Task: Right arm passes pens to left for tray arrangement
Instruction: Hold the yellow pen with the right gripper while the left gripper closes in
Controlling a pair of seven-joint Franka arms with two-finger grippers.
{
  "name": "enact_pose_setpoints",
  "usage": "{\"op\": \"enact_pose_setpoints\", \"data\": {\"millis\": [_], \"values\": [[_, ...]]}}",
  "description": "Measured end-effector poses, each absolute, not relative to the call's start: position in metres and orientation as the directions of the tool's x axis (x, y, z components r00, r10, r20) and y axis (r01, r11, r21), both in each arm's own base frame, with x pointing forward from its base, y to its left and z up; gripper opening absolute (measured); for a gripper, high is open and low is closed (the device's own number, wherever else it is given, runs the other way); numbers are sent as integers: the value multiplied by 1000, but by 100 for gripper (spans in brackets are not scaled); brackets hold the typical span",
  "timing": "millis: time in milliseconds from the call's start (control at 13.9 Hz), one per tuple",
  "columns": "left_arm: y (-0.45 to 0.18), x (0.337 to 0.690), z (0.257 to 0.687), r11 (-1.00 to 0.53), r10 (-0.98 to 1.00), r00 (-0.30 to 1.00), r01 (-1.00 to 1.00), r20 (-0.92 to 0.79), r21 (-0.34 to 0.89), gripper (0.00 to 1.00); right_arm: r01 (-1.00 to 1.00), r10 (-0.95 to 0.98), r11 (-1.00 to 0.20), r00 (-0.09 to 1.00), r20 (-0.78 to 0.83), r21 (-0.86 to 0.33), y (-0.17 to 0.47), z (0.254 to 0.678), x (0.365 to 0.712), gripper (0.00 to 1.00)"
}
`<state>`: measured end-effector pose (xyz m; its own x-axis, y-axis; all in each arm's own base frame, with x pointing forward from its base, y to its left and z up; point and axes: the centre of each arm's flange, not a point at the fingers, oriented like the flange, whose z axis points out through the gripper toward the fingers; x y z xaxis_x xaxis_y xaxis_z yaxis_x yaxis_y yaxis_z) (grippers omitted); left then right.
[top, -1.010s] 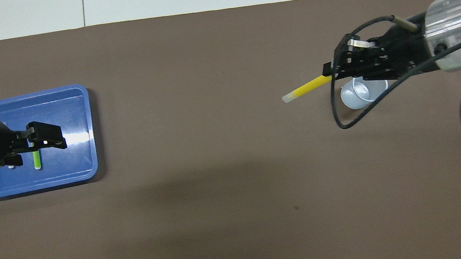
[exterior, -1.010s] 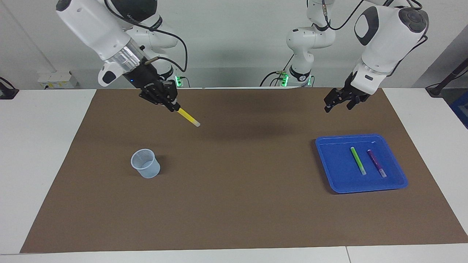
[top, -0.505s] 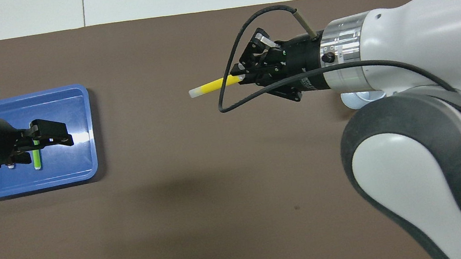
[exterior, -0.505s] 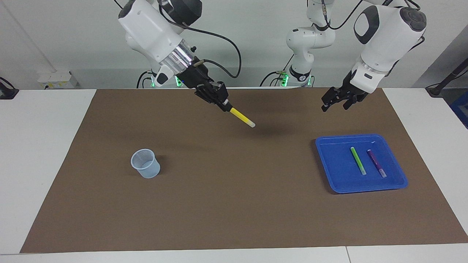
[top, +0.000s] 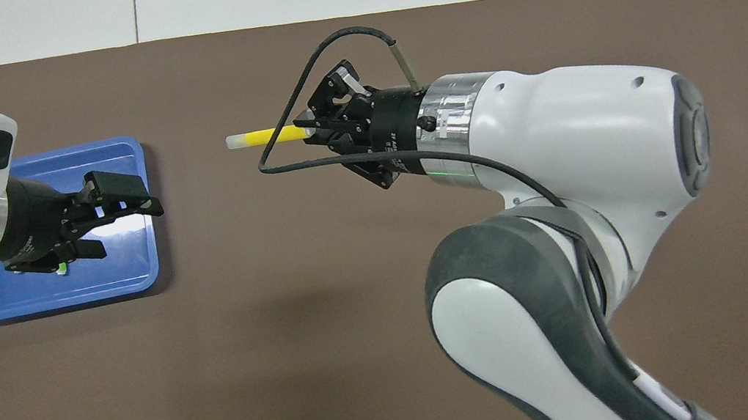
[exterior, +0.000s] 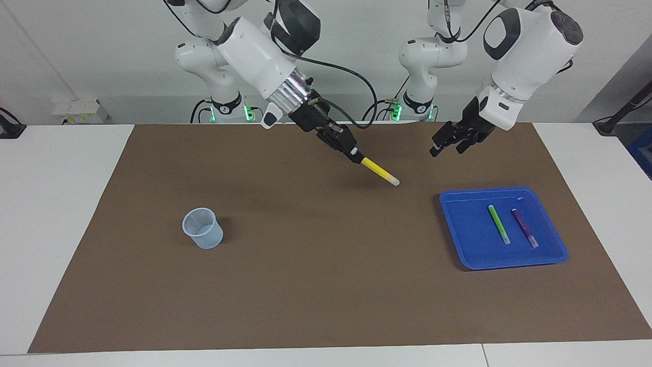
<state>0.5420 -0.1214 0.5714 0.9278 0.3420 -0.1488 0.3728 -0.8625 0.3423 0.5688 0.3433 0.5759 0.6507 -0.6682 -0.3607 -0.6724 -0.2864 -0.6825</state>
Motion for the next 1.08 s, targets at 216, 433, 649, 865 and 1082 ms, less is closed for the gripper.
{"op": "enact_pose_setpoints", "data": {"millis": [216,433,649,865,1082], "values": [[-129,543,574,-736,501,825,565,-261,373,100,-678,-669,-282,646,-368,-679,353,569,567,19],[-137,543,575,-587,597,698,716,-396,378,100,-679,-670,-281,645,-368,-679,352,569,568,19],[-139,545,575,-546,622,667,745,-410,383,100,-678,-668,-283,647,-369,-678,354,569,566,19],[-147,545,573,-514,629,649,760,-427,397,99,-688,-662,-283,644,-382,-668,366,565,561,19],[-158,548,568,-364,678,523,850,-517,382,99,-684,-662,-281,646,-380,-674,377,558,558,19]]}}
